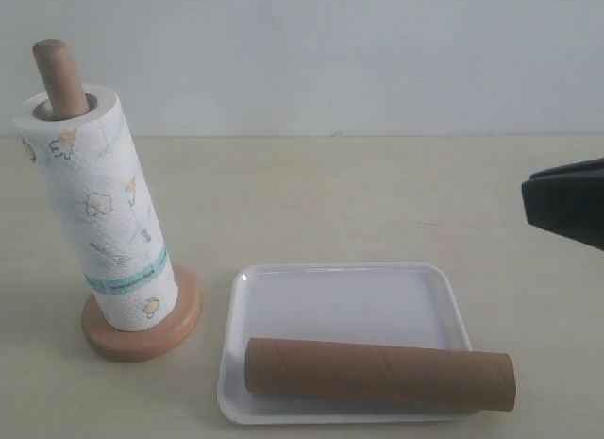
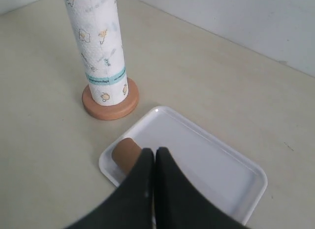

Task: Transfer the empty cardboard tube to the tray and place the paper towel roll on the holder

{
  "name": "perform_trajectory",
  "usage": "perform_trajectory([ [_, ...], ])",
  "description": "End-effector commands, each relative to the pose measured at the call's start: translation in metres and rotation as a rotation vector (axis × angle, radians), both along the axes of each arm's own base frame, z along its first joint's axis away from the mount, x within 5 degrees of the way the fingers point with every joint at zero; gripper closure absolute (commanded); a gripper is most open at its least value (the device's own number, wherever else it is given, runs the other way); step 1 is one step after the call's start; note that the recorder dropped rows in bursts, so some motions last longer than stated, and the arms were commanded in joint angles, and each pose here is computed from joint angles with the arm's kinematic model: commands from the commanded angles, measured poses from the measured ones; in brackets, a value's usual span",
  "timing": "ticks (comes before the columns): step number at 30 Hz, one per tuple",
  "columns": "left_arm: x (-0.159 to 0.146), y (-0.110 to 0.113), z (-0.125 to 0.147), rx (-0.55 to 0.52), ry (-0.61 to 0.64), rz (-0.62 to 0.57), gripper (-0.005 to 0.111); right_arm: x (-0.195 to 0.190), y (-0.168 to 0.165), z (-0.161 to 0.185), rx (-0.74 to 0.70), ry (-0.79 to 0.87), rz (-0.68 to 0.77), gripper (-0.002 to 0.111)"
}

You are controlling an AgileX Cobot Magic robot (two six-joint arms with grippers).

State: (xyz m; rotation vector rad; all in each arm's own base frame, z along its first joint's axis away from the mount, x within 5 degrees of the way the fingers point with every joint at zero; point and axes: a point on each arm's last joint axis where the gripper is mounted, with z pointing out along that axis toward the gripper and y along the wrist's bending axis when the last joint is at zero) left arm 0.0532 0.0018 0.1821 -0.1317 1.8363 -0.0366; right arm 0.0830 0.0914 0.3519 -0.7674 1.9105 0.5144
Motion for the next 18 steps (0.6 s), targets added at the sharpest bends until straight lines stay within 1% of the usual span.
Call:
perform_trajectory([
  [1, 0.0, 0.0, -0.001, -0.007, 0.002, -0.001, 0.103, -0.008, -0.02, 0.009, 0.069, -0.053, -0.06, 0.108],
  [4, 0.0, 0.0, -0.001, -0.007, 0.002, -0.001, 0.103, -0.012, -0.041, 0.016, 0.116, -0.116, -0.174, 0.108],
  [7, 0.0, 0.0, -0.001, -0.007, 0.002, -0.001, 0.103, -0.019, -0.061, 0.015, 0.154, -0.191, -0.33, 0.108],
  [9, 0.0, 0.0, -0.001, -0.007, 0.002, -0.001, 0.103, -0.024, -0.074, 0.005, 0.154, -0.234, -0.444, 0.108],
  [13, 0.0, 0.0, -0.001, -0.007, 0.002, -0.001, 0.103, -0.033, -0.087, -0.021, 0.171, -0.31, -0.618, 0.108],
  [16, 0.0, 0.0, -0.001, -0.007, 0.002, -0.001, 0.103, -0.036, -0.09, -0.039, 0.239, -0.364, -0.712, 0.108],
  [18, 0.0, 0.0, -0.001, -0.007, 0.002, -0.001, 0.103, -0.035, -0.09, -0.053, 0.323, -0.379, -0.746, 0.108],
])
